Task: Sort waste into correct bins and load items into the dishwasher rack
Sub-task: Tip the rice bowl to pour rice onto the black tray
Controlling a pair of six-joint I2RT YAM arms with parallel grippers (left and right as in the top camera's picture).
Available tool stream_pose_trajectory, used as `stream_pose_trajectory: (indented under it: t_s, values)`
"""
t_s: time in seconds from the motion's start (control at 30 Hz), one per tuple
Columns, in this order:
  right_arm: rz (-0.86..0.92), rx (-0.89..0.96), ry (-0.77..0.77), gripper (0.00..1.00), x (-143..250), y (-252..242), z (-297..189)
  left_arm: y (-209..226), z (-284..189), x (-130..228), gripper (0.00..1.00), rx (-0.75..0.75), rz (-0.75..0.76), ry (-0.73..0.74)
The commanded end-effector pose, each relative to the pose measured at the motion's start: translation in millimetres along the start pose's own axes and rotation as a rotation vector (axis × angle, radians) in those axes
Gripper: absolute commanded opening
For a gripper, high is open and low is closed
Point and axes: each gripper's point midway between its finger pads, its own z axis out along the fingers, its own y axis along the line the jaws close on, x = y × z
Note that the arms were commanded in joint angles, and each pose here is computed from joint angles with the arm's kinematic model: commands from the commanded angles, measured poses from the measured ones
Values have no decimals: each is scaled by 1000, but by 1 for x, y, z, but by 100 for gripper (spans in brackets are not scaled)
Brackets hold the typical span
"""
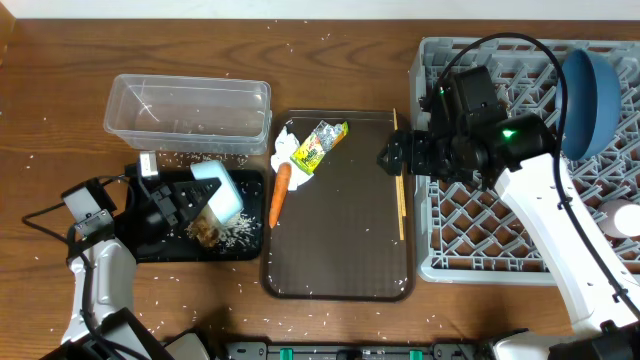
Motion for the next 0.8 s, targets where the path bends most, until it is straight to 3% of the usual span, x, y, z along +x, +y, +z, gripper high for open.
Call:
stream_pose_trajectory:
  t_s: [0.0,0.2,0.27,0.37,0.4,0.47,0.57,0.63,0.77]
  values:
    - [16,9,-3,99,-2,-2,1,-3,-1,4,6,42,15,3]
    - [16,8,-7,99,-3,-1,1,-6,-1,5,6,55,-34,9]
    - [15,7,-10,99,-4,-1,1,-1,0,7,6,34,97,3]
    - [12,3,-19,99,-6,0,1,-2,1,8,6,55,-46,13]
    - [13,3,-17,99,-6,0,1,-2,2,11,6,58,-47,22]
    - [13,4,-17,99,-5,0,1,3,5,13,6,36,88,26]
    - [9,-2,-30,99,-9,1,0,-1,5,13,6,62,-36,34]
    - [10,0,-25,99,-7,1,1,3,7,17,6,44,79,37]
    - [10,-1,-28,99,-8,1,1,-1,8,18,6,67,17,45]
